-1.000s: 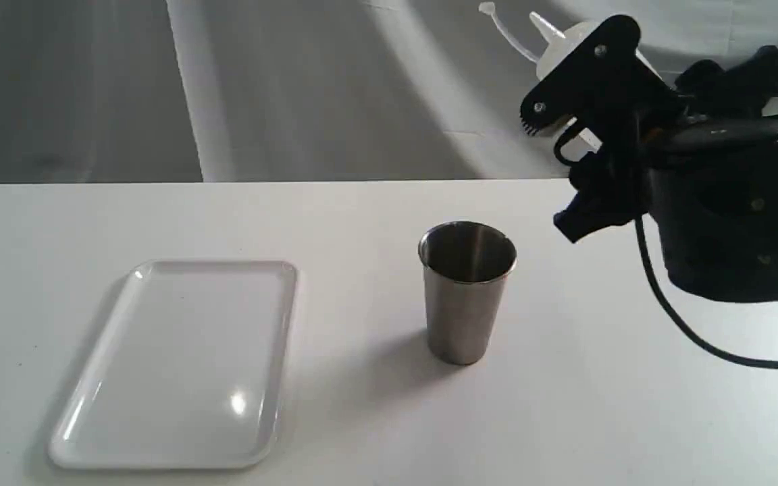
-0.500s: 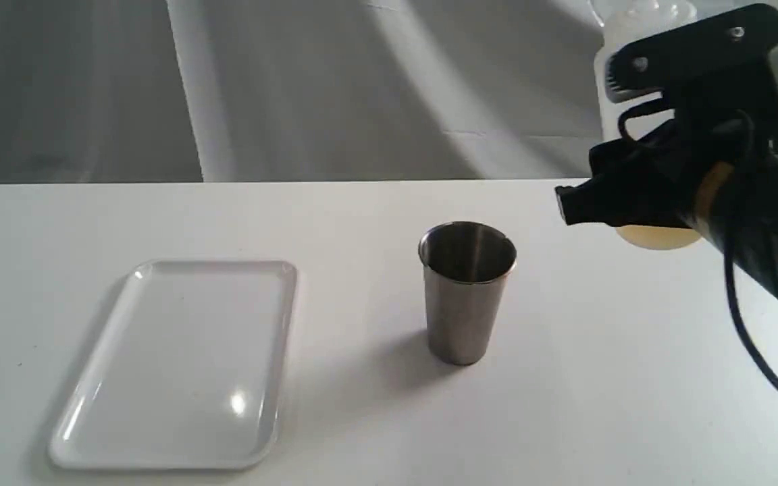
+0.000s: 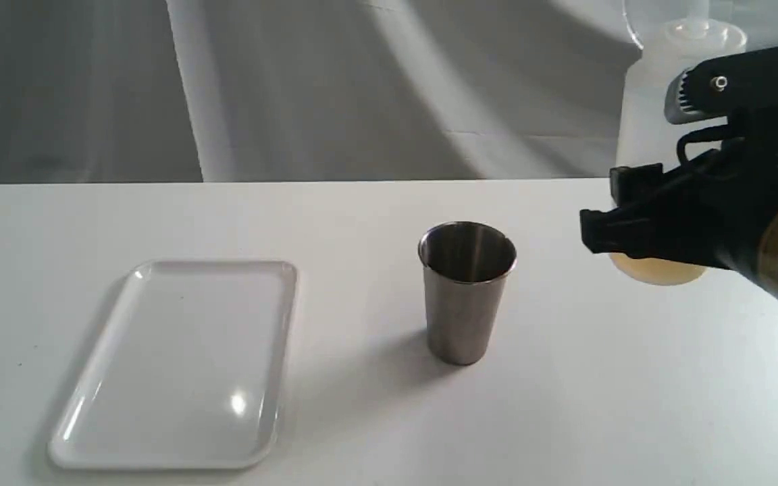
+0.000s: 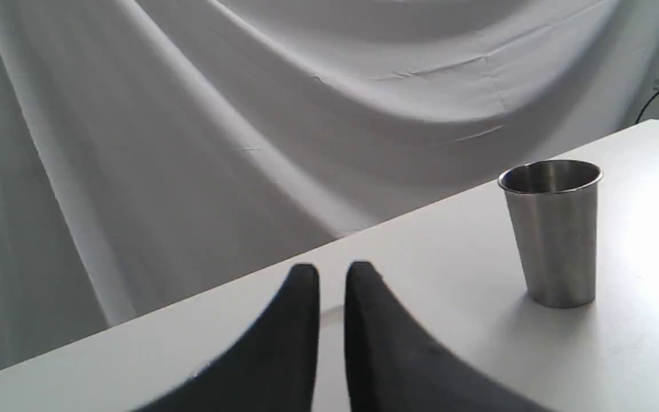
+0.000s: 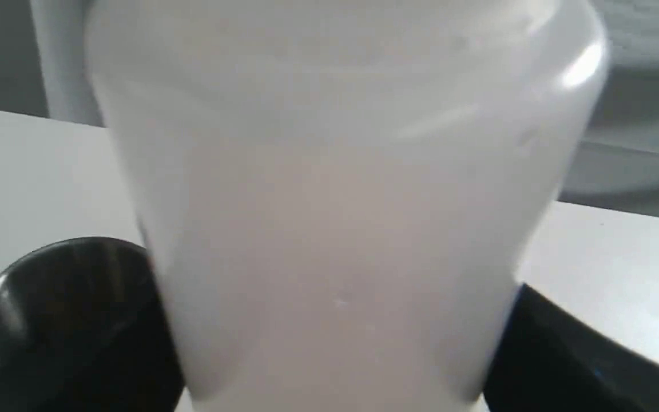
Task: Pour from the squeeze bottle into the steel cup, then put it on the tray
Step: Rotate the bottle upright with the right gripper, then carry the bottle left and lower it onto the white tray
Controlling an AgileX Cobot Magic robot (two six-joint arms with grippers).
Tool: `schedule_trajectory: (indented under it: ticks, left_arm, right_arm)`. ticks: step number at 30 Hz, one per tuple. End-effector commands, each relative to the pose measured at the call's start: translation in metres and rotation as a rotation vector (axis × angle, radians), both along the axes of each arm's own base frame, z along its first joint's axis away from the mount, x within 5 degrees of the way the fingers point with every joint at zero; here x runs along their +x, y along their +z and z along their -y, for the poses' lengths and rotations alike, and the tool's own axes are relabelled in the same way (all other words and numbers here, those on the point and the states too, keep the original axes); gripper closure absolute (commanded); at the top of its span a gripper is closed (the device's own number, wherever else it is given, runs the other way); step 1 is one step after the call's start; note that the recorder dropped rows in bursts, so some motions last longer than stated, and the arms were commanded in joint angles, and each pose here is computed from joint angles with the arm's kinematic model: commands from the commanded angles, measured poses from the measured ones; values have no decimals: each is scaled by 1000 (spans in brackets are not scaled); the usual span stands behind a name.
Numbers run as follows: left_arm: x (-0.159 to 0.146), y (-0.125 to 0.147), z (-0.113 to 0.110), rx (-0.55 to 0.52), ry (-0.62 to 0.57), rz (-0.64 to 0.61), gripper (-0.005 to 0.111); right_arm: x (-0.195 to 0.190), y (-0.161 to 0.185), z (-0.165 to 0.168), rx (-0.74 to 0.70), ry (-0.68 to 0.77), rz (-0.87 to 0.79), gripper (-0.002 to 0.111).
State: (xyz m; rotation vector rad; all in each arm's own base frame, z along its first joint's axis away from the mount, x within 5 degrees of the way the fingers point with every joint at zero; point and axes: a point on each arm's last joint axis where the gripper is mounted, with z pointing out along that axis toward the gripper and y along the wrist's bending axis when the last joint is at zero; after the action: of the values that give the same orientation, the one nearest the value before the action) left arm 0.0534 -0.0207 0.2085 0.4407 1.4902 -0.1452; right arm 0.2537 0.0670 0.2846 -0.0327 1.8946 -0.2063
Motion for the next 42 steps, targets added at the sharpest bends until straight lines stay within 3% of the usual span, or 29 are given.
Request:
schedule_trajectory:
  ticks: [1, 10, 26, 31, 42]
  left_arm:
    - [0, -1, 0, -5, 0, -3, 98]
    - [0, -1, 0, -5, 0, -3, 98]
    - [0, -1, 0, -5, 0, -3, 98]
    - [0, -1, 0, -5, 0, -3, 98]
    - [0, -1, 0, -5, 0, -3, 98]
  right_arm:
    - [0, 10, -4, -4, 37, 40, 64]
    - [18, 36, -44, 18, 134, 103, 64]
    - [79, 19, -144, 5, 275, 77, 64]
    - [98, 12, -178, 31, 406, 51, 64]
    - [125, 13, -222, -3, 537, 95, 64]
